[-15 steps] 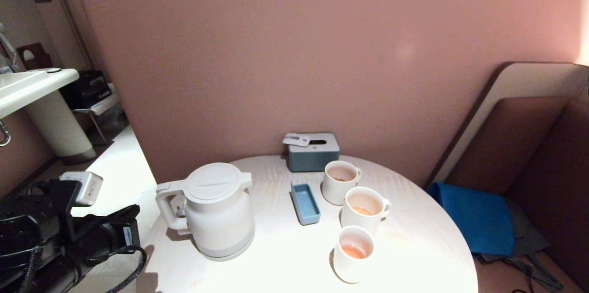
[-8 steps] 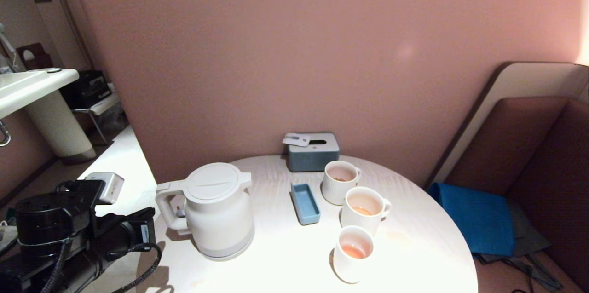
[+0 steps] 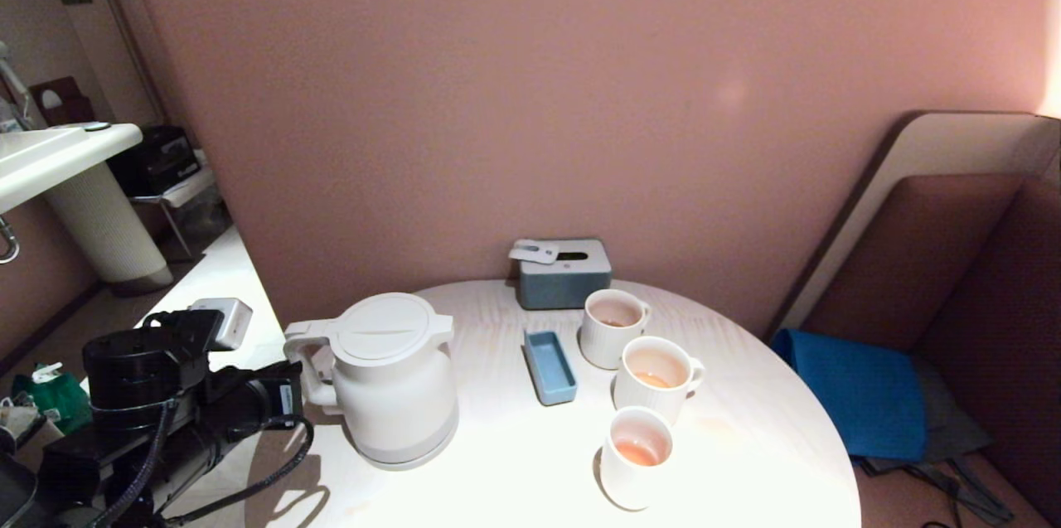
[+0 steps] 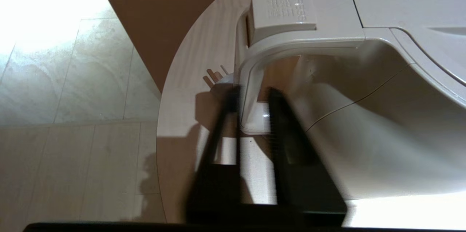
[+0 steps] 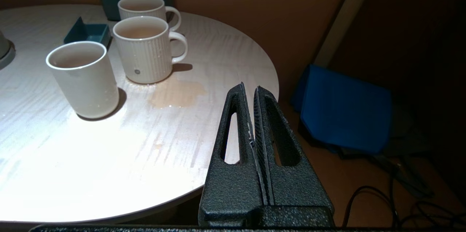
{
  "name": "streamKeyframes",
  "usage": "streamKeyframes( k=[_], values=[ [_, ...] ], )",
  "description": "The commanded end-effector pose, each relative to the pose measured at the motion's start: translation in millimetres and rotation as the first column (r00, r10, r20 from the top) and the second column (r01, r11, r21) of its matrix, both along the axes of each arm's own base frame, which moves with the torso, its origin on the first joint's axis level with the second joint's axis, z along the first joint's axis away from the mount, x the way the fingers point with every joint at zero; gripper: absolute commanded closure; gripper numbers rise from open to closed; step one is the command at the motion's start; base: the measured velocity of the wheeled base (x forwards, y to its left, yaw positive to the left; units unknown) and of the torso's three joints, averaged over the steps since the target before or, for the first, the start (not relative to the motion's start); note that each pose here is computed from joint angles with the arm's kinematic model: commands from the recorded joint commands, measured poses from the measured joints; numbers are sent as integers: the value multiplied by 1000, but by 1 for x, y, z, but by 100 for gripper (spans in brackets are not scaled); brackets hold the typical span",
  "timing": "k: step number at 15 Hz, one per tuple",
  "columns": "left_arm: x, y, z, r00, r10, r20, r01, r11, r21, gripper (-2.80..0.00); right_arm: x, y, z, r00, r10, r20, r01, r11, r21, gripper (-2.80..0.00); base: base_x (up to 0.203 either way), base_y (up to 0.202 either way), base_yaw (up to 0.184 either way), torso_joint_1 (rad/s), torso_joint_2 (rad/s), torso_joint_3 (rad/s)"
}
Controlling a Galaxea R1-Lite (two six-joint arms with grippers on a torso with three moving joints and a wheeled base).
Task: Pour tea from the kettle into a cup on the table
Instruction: Pick up the kettle
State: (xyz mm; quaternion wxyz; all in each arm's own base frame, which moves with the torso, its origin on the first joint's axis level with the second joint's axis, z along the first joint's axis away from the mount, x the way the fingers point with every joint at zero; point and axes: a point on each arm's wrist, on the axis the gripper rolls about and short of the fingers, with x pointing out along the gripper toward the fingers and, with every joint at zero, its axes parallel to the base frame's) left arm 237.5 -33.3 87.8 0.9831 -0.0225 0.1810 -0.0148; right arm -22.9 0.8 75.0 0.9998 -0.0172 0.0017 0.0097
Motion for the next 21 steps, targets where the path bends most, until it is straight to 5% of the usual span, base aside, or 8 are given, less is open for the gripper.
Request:
streamKeyframes(
  k=[1,15,21],
  values=[
    [1,0,-2,1000,2,-3,-2,1000,-1,-280,0,0,0,1000,1,-1,-1,1000,-1,0,0,0,0,0,0,0],
    [-1,2,-4,1000,8,15,-8,1000,2,-280,0,0,0,1000,1,-1,-1,1000,-1,0,0,0,0,0,0,0],
    [10,5,-23,999,23,37,-24,1000,15,-280,0,0,0,1000,1,-1,-1,1000,-1,0,0,0,0,0,0,0]
  ],
)
